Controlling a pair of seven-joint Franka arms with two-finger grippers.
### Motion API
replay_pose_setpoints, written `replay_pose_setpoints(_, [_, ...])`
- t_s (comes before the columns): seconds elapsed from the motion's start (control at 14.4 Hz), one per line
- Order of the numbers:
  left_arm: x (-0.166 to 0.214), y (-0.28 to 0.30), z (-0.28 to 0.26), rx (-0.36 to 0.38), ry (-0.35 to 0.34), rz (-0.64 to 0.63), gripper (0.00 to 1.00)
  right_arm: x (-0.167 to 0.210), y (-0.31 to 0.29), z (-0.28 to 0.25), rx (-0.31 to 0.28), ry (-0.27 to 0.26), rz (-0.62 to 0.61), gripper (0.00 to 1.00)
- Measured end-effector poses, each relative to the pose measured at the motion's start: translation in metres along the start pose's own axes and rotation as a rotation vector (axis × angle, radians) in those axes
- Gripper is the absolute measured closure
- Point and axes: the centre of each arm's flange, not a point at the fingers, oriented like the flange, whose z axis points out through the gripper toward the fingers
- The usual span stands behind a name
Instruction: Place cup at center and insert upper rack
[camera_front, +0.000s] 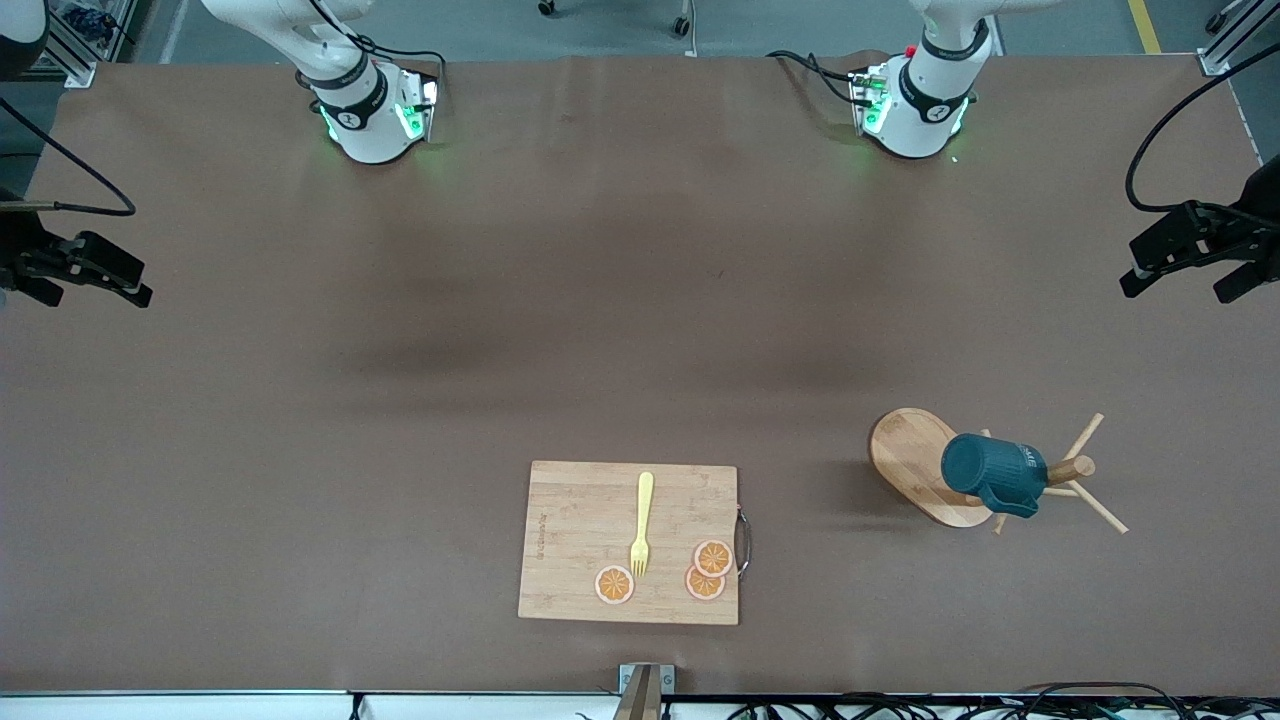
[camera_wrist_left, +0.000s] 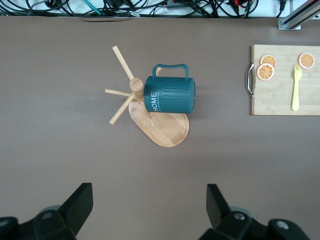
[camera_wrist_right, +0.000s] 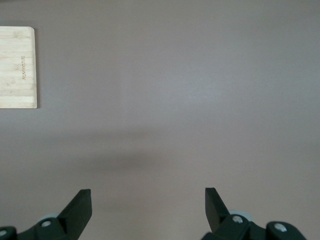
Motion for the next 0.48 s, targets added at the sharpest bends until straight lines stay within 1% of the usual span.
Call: replay_pose_setpoints(0.48, [-0.0005,-0.0051,-0.0027,0.002,0.007,-0.009,0.0,0.0,0.0001,0.0,0.0,0.0,0.0,0.0])
